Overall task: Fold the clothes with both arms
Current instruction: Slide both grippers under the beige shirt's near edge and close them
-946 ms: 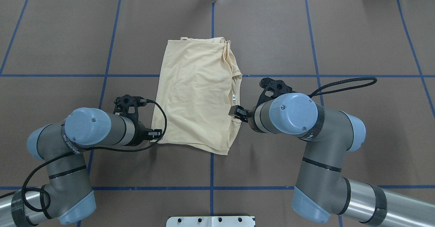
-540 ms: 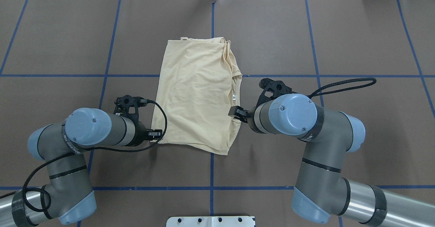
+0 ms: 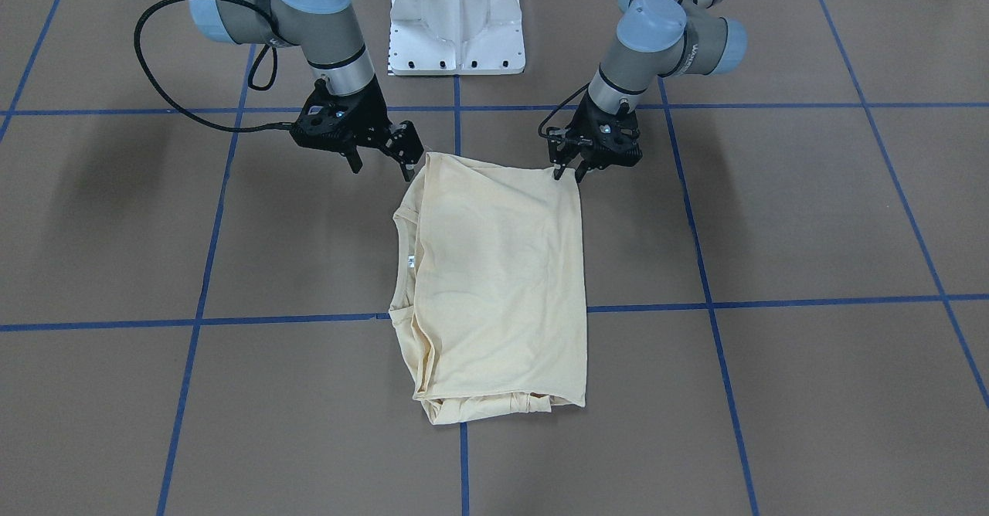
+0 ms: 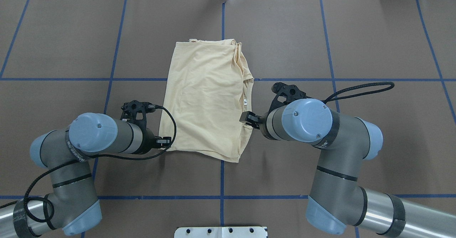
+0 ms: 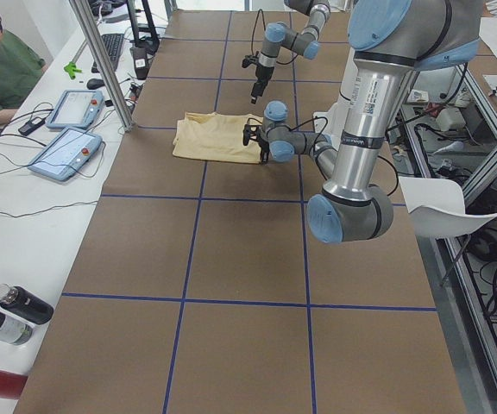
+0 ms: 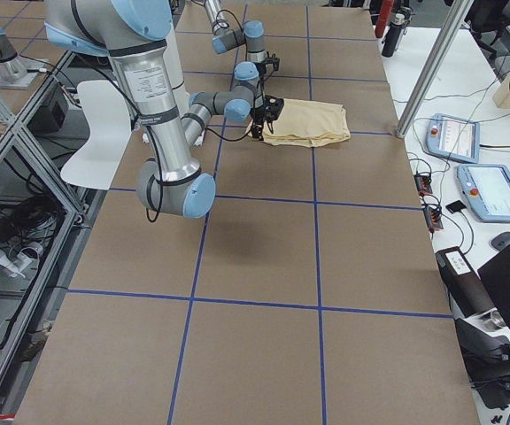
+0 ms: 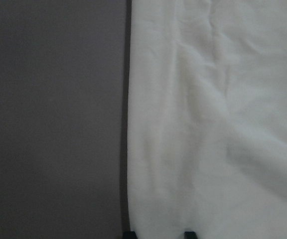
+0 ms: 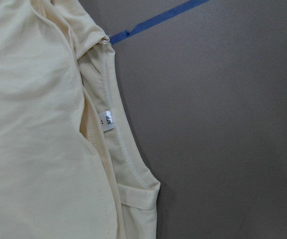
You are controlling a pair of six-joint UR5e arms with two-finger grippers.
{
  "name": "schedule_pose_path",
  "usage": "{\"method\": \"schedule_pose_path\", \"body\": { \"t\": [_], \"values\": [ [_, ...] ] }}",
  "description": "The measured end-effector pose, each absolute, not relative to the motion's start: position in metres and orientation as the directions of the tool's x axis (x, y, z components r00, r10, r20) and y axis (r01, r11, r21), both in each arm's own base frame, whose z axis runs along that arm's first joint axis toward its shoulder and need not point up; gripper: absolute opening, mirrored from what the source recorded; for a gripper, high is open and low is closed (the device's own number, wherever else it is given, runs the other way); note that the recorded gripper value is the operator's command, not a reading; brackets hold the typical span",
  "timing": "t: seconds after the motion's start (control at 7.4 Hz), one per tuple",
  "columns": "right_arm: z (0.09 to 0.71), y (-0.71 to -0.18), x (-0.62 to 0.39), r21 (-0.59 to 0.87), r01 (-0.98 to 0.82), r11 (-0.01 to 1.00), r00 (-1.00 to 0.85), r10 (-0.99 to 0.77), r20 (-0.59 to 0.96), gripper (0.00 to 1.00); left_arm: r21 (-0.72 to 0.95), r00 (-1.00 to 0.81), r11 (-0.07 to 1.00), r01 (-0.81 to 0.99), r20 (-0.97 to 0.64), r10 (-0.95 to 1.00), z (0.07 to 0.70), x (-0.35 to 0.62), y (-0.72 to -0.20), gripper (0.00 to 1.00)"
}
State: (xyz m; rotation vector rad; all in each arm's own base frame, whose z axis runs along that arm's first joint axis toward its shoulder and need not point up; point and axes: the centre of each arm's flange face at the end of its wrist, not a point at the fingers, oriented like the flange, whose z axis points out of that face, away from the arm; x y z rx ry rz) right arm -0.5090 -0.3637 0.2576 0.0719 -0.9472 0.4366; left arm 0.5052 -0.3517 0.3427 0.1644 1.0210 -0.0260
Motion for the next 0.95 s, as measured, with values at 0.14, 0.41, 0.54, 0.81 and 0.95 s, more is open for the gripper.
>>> {"method": "schedule_pose_path", "body": {
  "t": [0.14, 0.41, 0.54, 0.81, 0.95],
  "values": [
    [0.258, -0.364, -0.509, -0.129, -0.392, 0.911, 0.503, 0.330, 0.799, 1.00, 0.124, 0.523, 0.988, 0.097, -0.851, 0.055, 0.343, 0.505, -0.351, 0.25],
    [0.258, -0.362, -0.511, -0.129, -0.390, 0.912, 0.506, 0.329, 0.798, 1.00, 0.121, 0.523, 0.988, 0.096, -0.851, 0.053, 0.343, 0.506, -0.350, 0.00],
    [0.259, -0.360, -0.513, -0.127, -0.389, 0.913, 0.508, 0.327, 0.796, 1.00, 0.120, 0.522, 0.988, 0.096, -0.851, 0.053, 0.343, 0.506, -0.350, 0.00],
    [0.260, -0.348, -0.525, -0.167, -0.424, 0.890, 0.488, 0.380, 0.786, 0.91, 0.120, 0.520, 0.988, 0.096, -0.852, 0.053, 0.342, 0.506, -0.349, 0.00],
    [0.261, -0.343, -0.532, -0.202, -0.451, 0.870, 0.471, 0.424, 0.774, 0.85, 0.120, 0.519, 0.988, 0.095, -0.853, 0.053, 0.341, 0.506, -0.349, 0.00]
  ]
}}
